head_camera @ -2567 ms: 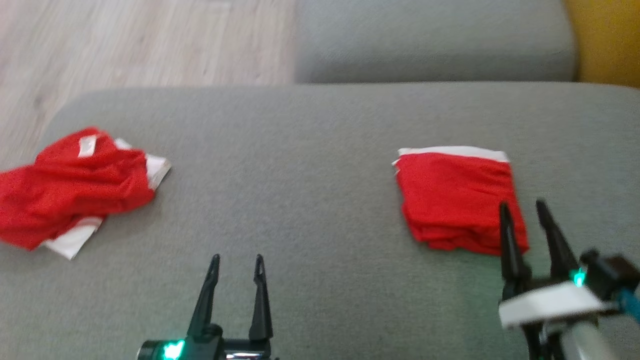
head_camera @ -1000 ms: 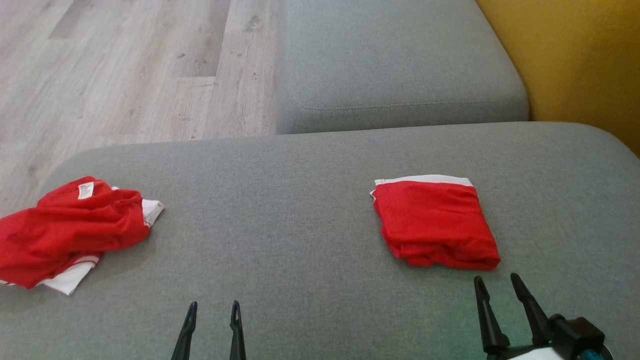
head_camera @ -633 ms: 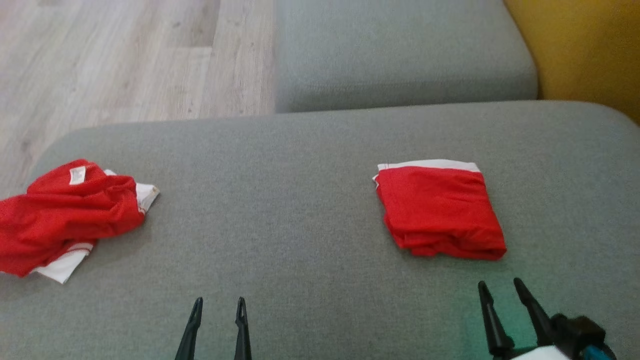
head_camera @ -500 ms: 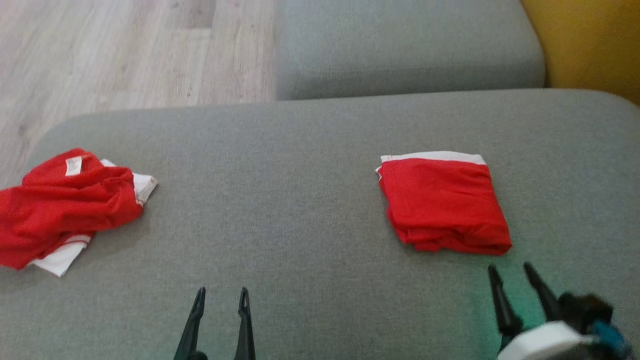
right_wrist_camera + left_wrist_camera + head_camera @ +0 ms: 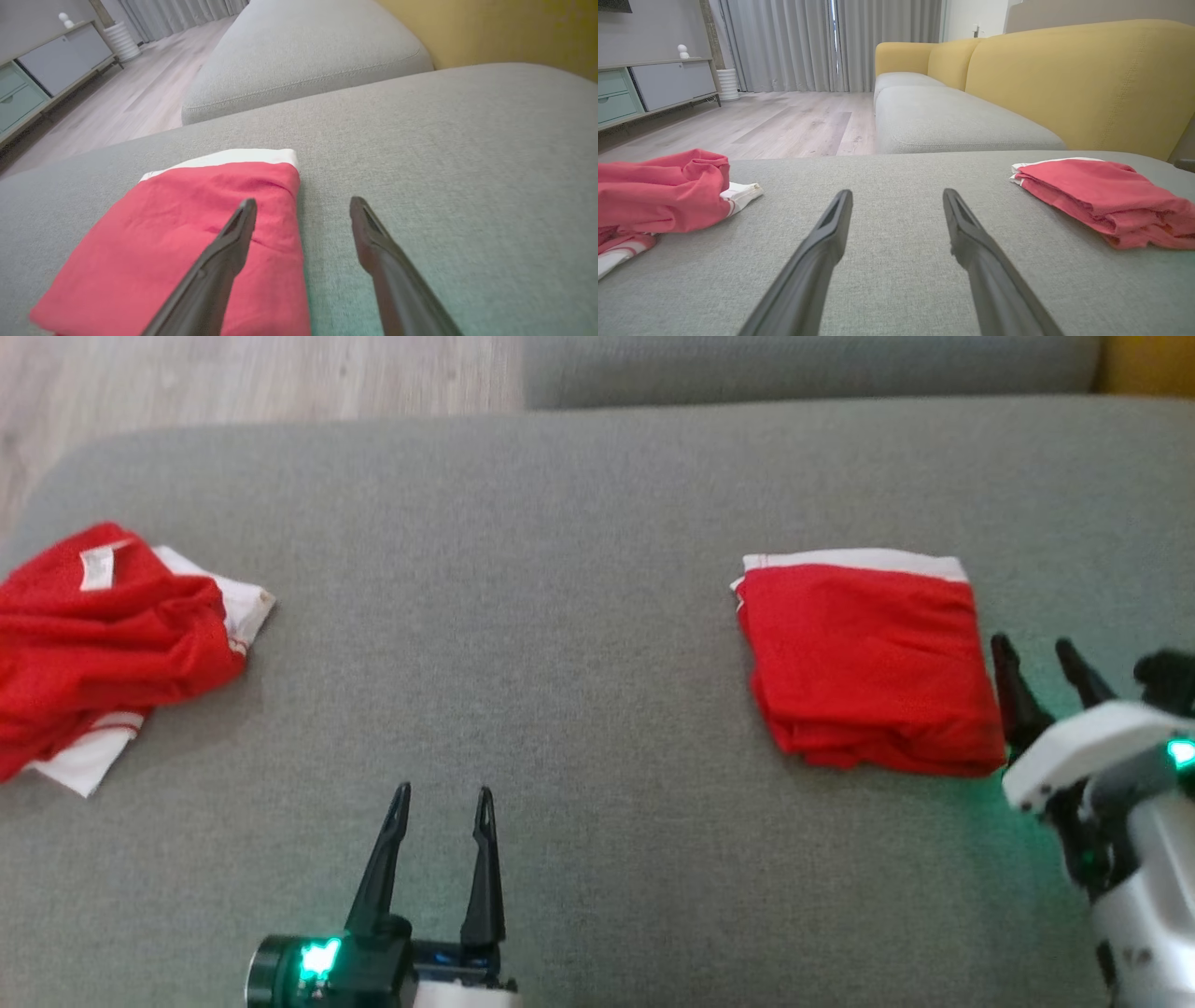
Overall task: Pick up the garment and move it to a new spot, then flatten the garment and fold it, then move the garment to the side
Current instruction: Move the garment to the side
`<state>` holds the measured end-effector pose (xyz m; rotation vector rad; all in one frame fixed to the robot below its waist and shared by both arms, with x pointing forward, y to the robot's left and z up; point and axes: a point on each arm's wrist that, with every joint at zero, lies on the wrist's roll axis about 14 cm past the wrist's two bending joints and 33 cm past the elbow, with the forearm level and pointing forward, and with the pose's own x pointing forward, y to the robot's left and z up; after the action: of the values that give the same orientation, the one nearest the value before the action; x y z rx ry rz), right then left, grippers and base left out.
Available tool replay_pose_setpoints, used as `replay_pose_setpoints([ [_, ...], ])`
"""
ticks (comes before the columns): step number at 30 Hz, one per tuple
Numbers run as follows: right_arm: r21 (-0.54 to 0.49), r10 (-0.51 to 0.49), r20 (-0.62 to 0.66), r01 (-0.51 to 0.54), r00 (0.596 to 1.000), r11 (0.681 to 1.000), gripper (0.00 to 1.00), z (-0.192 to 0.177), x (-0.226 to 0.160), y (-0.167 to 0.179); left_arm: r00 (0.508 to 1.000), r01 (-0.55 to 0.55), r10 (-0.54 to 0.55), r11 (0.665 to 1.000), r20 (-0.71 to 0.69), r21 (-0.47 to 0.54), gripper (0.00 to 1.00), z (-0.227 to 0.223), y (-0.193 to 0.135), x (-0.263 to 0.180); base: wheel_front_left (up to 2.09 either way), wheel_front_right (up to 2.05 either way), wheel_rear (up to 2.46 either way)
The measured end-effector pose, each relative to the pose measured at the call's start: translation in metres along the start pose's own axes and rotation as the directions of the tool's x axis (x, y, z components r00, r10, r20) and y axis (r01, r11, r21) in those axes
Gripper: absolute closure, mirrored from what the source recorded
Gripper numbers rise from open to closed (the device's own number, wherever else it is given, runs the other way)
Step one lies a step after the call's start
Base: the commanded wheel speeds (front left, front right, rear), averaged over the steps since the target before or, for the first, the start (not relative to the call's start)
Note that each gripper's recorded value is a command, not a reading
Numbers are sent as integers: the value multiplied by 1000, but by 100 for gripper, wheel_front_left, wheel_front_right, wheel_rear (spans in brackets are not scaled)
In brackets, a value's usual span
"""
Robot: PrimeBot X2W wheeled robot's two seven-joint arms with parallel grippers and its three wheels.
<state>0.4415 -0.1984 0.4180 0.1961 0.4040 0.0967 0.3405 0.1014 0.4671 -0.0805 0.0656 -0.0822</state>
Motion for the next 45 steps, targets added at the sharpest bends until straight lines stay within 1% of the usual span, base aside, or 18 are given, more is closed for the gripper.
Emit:
replay_pose_setpoints([
  [6, 0, 4, -134, -4, 991, 1000, 0, -26, 24, -2, 1000, -6, 6, 1000, -25, -7, 0, -8, 0, 10, 0, 0, 0],
  [7, 5, 10, -160, -9, 987, 1000, 5, -32, 26, 0, 1000, -10, 9, 1000, -25, -8, 0, -7, 1, 11, 0, 0, 0],
  [8, 10, 19, -185, -18, 982, 1000, 25, -39, 28, 3, 1000, -14, 14, 1000, -24, -9, 0, -7, 2, 13, 0, 0, 0],
  [9, 19, 29, -203, -25, 979, 1000, 56, -44, 28, 7, 999, -24, 24, 1000, -26, -10, 0, -8, 4, 14, 0, 0, 0],
  [10, 30, 40, -221, -34, 974, 999, 91, -49, 29, 10, 999, -26, 26, 1000, -27, -10, 0, -8, 5, 15, 0, 0, 0],
  [11, 48, 49, -228, -39, 972, 998, 100, -52, 29, 13, 999, -29, 29, 1000, -28, -8, 0, -9, 5, 16, 0, 0, 0],
  [14, 71, 59, -213, -45, 975, 996, 100, -48, 29, 13, 999, -24, 23, 1000, -34, -12, 0, -10, 3, 18, 0, 0, 0],
  [18, 4, 16, -155, -15, 988, 1000, 100, -29, 29, -12, 999, 3, -4, 1000, -46, -22, 0, -15, -5, 24, 0, 0, 0],
  [19, 4, 16, -155, -15, 988, 1000, 100, -29, 29, -12, 999, 3, -4, 1000, -46, -22, 0, -15, -5, 24, 0, 0, 0],
  [22, -64, -42, -120, 35, 992, 997, 100, -8, 29, -43, 998, 34, -35, 999, -54, -25, 0, -19, -13, 32, 0, 0, 0],
  [25, -137, -111, -92, 98, 989, 986, 100, 12, 28, -79, 996, 71, -72, 997, -51, -17, 0, -22, -22, 46, 0, 0, 0],
  [28, -200, -188, -75, 170, 979, 965, 100, 28, 25, -117, 993, 108, -108, 994, -48, -14, 0, -25, -31, 61, 0, 0, 0],
  [32, -284, -273, -53, 248, 960, 926, 100, 45, 21, -157, 987, 149, -150, 989, -56, -15, 0, -34, -40, 76, 0, 0, 0],
  [41, -437, -369, -6, 329, 930, 837, 100, 70, 24, -200, 978, 186, -188, 982, -93, -29, 0, -56, -49, 93, 0, 0, 0],
  [42, -450, -377, -1, 337, 926, 827, 74, 72, 23, -203, 977, 188, -190, 982, -93, -30, 0, -57, -49, 94, 0, 0, 0],
  [43, -462, -386, 5, 344, 922, 817, 14, 73, 22, -206, 977, 189, -191, 982, -92, -30, 0, -56, -50, 95, 0, 0, 0],
  [44, -473, -396, 11, 354, 918, 807, 0, 75, 20, -210, 977, 191, -193, 981, -90, -29, 0, -56, -50, 95, 0, 0, 0],
  [45, -490, -400, 27, 360, 916, 794, 0, 78, 19, -212, 977, 191, -192, 981, -88, -28, 0, -55, -50, 95, 0, 0, 0],
])
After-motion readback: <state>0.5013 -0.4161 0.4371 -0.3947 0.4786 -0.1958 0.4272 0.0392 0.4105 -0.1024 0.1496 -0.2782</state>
